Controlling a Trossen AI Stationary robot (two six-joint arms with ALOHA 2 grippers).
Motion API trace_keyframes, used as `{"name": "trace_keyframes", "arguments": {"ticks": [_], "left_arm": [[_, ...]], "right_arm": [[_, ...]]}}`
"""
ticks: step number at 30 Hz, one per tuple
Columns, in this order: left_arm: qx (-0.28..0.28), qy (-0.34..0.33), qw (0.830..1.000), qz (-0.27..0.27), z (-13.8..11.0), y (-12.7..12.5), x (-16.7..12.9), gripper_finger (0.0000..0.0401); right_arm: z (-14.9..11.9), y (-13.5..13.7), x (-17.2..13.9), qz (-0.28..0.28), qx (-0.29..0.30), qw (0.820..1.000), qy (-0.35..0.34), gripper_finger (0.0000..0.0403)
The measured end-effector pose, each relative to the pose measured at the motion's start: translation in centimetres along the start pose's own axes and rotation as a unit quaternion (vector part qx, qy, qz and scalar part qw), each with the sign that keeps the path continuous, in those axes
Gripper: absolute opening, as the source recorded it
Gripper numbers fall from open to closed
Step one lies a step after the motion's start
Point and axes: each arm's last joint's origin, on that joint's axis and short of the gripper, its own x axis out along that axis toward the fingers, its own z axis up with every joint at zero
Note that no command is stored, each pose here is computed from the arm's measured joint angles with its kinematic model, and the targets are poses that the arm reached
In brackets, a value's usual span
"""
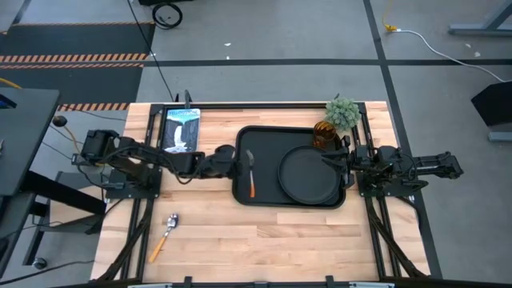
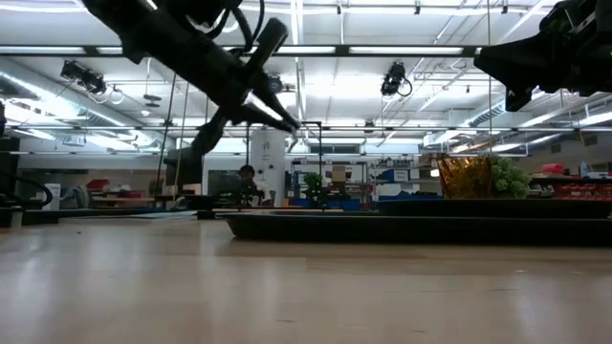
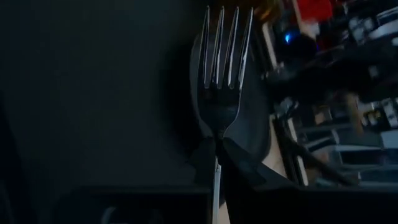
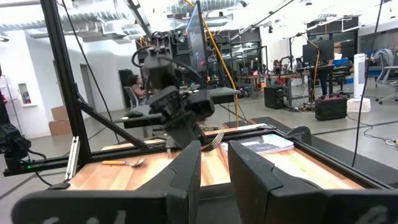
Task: Pick and place plate/cup/fork/spoon on tray
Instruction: Put the orange fork on the black tray to the left of the black plate
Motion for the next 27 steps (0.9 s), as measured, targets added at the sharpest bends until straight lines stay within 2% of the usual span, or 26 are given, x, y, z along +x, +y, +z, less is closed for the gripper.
{"name": "trace_keyframes", "arguments": {"ticks": [3, 8, 14, 19, 27], "left_arm": [[0.018, -0.026, 0.999, 0.000, 0.8, -0.8, 0.2, 0.0017], [0.061, -0.042, 0.997, 0.011, 1.6, -2.6, 2.4, 0.0017], [0.111, -0.002, 0.991, 0.070, 2.1, -3.5, 6.2, 0.0017], [0.114, 0.026, 0.989, 0.087, 1.9, -4.1, 8.8, 0.0021], [0.099, 0.069, 0.987, 0.102, 1.2, -3.1, 11.3, 0.0025]], "right_arm": [[0.0, 0.0, 0.0, 0.000, 0.000, 1.000, 0.000, 0.0088], [0.0, 0.0, 0.0, 0.000, 0.000, 1.000, 0.000, 0.0088], [0.1, 0.0, 0.0, 0.000, 0.001, 1.000, -0.007, 0.0088], [0.1, 0.0, 0.0, 0.000, 0.001, 1.000, -0.007, 0.0088], [0.2, 0.0, 0.0, 0.001, 0.002, 1.000, -0.011, 0.0088]]}}
